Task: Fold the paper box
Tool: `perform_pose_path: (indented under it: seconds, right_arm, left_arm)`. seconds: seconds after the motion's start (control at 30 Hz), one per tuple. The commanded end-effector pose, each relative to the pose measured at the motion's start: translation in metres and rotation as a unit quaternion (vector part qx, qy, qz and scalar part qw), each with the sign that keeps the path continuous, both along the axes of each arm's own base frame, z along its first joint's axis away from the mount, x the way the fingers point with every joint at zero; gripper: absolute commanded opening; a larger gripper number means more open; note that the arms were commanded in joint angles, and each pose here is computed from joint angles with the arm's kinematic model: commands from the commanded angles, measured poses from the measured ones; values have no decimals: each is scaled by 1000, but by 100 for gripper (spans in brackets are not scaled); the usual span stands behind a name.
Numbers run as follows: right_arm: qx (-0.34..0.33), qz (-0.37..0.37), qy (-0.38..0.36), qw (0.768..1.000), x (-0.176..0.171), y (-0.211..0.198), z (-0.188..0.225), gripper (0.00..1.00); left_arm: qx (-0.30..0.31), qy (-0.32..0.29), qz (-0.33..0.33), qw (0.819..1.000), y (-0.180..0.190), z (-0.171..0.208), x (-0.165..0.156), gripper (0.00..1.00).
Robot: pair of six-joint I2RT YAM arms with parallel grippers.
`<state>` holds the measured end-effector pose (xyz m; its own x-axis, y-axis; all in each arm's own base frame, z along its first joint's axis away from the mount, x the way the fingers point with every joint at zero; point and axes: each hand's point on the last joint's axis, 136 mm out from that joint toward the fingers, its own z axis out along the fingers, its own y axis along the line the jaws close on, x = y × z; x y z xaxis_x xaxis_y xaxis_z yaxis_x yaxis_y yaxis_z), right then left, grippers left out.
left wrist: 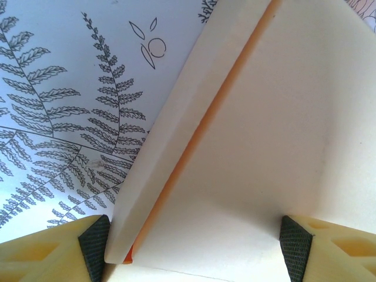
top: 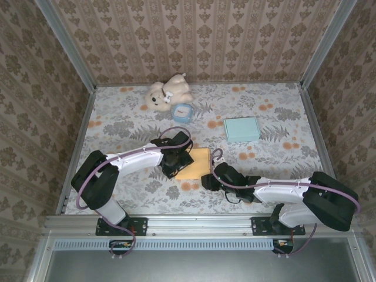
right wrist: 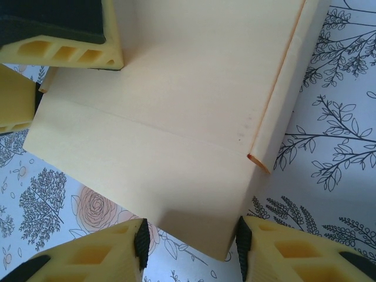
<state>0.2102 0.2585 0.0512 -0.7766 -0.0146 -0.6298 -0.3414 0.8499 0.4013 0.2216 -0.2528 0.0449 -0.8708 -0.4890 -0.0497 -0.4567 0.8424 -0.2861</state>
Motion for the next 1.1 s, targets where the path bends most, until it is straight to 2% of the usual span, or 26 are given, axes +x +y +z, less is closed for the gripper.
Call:
perform_pose_path:
  seconds: [0.0,0.73,1.07]
  right_arm:
    - [48,28,-10,998,-1,23,18,45]
    - [-37,-9,-32,999,14,2,-14,44]
    - [-66,-28,-69,995,26,-6,-24,45]
  left_arm:
    - [52,38,19,998,25,-26,-15,77]
    - [55,43,19,997,27,-31,-16,76]
    - [58,45,20,997,29,-33,-17,76]
